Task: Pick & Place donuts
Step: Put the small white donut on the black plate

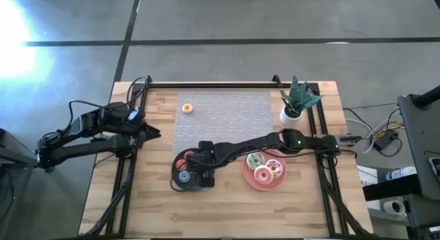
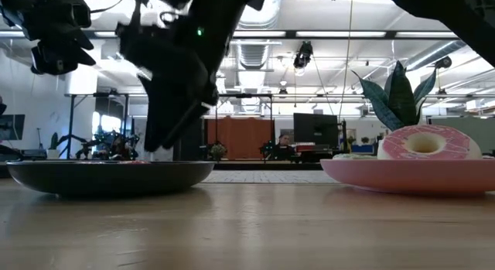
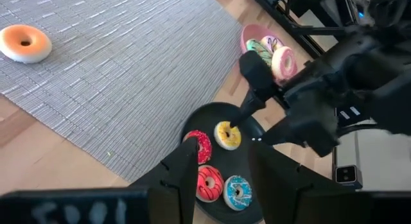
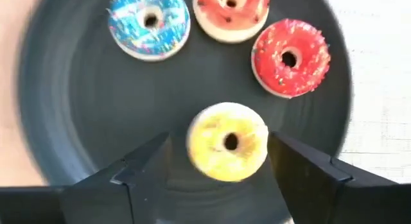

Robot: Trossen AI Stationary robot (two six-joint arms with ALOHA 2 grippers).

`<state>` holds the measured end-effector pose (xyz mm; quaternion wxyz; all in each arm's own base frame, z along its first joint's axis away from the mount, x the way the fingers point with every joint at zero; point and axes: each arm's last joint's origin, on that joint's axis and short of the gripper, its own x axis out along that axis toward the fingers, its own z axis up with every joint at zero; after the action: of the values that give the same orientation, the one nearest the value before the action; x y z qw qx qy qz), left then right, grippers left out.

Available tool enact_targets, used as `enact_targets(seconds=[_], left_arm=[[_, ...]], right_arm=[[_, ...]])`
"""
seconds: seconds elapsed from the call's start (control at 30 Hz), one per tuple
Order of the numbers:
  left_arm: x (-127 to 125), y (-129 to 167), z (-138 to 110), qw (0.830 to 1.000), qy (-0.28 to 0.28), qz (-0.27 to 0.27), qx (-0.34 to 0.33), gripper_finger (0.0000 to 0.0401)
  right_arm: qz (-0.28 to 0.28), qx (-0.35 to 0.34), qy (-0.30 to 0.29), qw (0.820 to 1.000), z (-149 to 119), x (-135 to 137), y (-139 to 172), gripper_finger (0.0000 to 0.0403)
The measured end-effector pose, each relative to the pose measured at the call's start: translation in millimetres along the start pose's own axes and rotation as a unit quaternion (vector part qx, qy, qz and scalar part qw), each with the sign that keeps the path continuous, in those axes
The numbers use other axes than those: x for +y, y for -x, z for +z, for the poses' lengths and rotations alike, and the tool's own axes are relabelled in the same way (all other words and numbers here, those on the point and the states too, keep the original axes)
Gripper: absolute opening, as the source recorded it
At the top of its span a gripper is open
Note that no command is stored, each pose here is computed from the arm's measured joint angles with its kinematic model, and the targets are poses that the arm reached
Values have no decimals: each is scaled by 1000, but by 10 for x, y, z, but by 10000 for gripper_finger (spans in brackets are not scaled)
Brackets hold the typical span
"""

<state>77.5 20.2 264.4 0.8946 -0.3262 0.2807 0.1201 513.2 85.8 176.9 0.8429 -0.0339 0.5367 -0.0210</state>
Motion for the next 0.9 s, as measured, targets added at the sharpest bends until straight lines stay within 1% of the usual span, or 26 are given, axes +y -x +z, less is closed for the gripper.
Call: enact_targets(seconds=[0.1,0.2,0.27,0.33,0.43,0.5,0.57,0.7,0.77,0.8,0.83,0.9], left_arm=[[-1,8,-3,1000,-2,-1,-2,110],[-1,21,-8,1000,-3,-3,-6,110],[-2,28,-11,1000,-3,-4,-7,110],[-2,33,-13,1000,-4,-5,-9,110],[-2,37,-15,1000,-4,-5,-10,110],[-2,37,-15,1000,0,-6,-10,110],[-2,37,-15,1000,3,-5,-10,110],[0,37,-14,1000,7,-2,-12,110],[9,37,-8,1000,19,14,-21,110],[17,35,-3,999,27,27,-28,110],[26,28,6,998,35,44,-36,110],[40,-2,35,995,45,73,-48,110]], right_arm=[[-5,-7,-21,1000,68,-21,123,261],[-9,-23,-81,996,152,-160,213,260],[-14,-31,-136,990,196,-360,229,254],[-22,-34,-193,980,215,-627,209,247],[-35,-45,-244,968,227,-989,182,235],[-39,-60,-258,963,246,-1172,174,230],[-43,-73,-257,963,258,-1310,171,227],[-56,-79,-222,970,247,-1538,167,227],[-62,-76,-201,975,232,-1629,166,227],[-60,-74,-200,975,223,-1669,165,227],[-52,-74,-211,973,213,-1722,163,226],[-23,-74,-250,965,194,-1827,162,224]])
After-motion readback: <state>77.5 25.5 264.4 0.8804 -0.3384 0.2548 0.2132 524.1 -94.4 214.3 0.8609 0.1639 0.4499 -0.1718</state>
